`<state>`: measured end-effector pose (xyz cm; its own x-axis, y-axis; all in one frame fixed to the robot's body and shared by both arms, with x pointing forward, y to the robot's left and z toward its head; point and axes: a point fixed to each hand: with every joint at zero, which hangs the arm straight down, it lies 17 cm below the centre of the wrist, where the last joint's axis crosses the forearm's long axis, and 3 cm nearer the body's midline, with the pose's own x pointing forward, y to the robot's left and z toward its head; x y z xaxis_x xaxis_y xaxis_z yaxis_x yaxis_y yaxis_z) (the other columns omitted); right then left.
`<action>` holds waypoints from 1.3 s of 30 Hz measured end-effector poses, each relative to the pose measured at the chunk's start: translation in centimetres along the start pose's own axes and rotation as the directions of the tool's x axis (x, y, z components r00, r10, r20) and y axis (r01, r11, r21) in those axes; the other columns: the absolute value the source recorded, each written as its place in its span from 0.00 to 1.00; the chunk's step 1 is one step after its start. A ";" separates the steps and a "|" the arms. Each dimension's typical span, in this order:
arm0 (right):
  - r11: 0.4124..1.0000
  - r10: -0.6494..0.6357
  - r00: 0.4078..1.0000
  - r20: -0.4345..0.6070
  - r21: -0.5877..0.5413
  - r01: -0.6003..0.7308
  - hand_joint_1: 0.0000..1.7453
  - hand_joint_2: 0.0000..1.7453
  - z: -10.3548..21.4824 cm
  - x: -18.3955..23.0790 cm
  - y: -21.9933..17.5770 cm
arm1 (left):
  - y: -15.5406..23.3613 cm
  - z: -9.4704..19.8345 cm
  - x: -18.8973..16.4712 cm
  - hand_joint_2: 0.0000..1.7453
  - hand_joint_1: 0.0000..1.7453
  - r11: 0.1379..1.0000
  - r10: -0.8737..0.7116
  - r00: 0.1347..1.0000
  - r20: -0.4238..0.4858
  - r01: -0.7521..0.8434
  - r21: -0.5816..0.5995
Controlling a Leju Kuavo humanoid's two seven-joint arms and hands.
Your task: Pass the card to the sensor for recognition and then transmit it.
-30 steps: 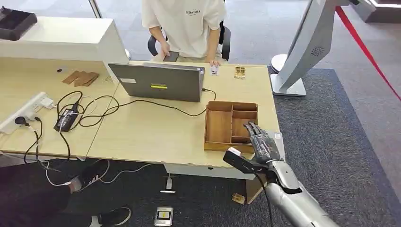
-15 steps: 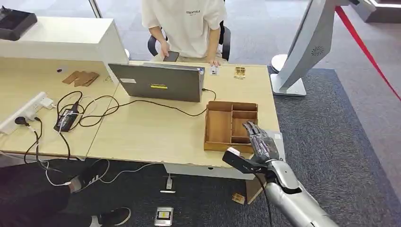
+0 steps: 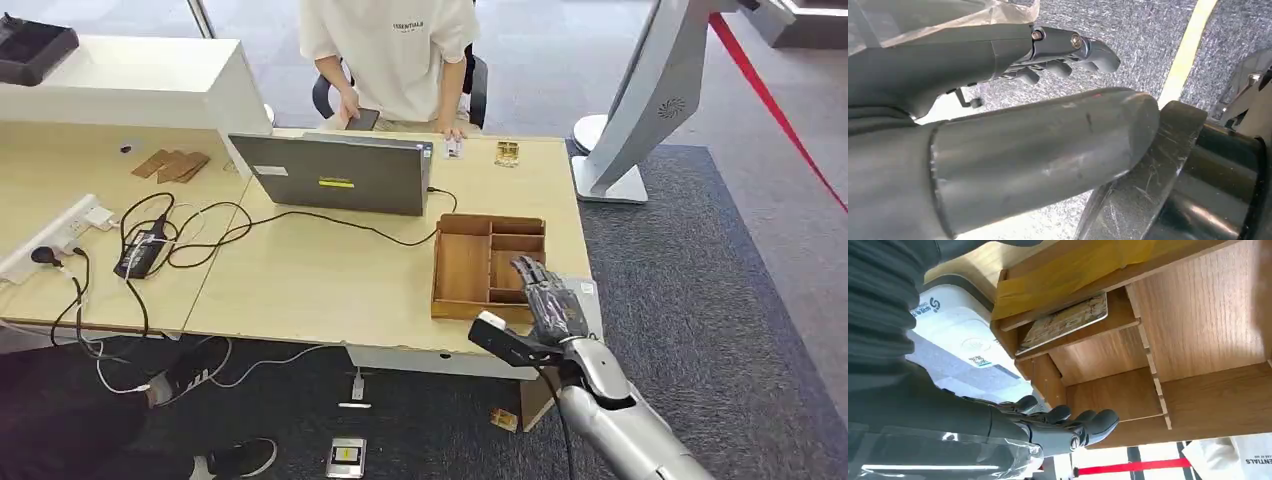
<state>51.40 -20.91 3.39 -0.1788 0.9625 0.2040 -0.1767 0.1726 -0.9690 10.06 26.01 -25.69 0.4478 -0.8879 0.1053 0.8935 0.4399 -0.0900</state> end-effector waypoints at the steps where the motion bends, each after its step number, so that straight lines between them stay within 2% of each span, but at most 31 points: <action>1: 1.000 -0.001 1.000 0.002 0.000 0.001 0.00 1.00 0.0 0.1 0.0 | 0.0 0.0 0.0 0.00 0.00 1.000 0.000 1.000 0.000 0.000 0.000; 35: 1.000 -0.005 1.000 0.025 -0.005 0.005 0.01 1.00 -0.1 1.2 -0.1 | 0.3 0.1 0.2 0.00 0.00 1.000 -0.004 1.000 0.003 0.004 0.005; 36: 1.000 -0.005 1.000 0.025 -0.006 0.005 0.59 1.00 -0.1 1.2 -0.1 | 0.3 0.1 0.2 0.00 0.00 1.000 -0.004 1.000 0.003 0.004 0.005; 37: 1.000 -0.005 1.000 0.025 -0.006 0.005 0.94 1.00 -0.1 1.2 -0.1 | 0.3 0.1 0.2 0.00 0.00 1.000 -0.004 1.000 0.002 0.004 0.005; 38: 1.000 -0.005 1.000 0.025 -0.004 0.005 1.00 1.00 -0.1 1.2 -0.1 | 0.3 0.1 0.2 0.00 0.00 1.000 -0.004 1.000 0.003 0.004 0.005; 39: 1.000 -0.005 1.000 0.025 -0.003 0.005 1.00 1.00 -0.1 1.2 -0.1 | 0.3 0.1 0.2 0.00 0.00 1.000 -0.004 1.000 0.002 0.004 0.005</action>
<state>51.34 -19.71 3.71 -0.2020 0.9561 0.2122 -0.1747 0.1781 -0.9684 10.44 25.96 -25.62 0.4444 -0.8893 0.1080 0.8954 0.4372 -0.0846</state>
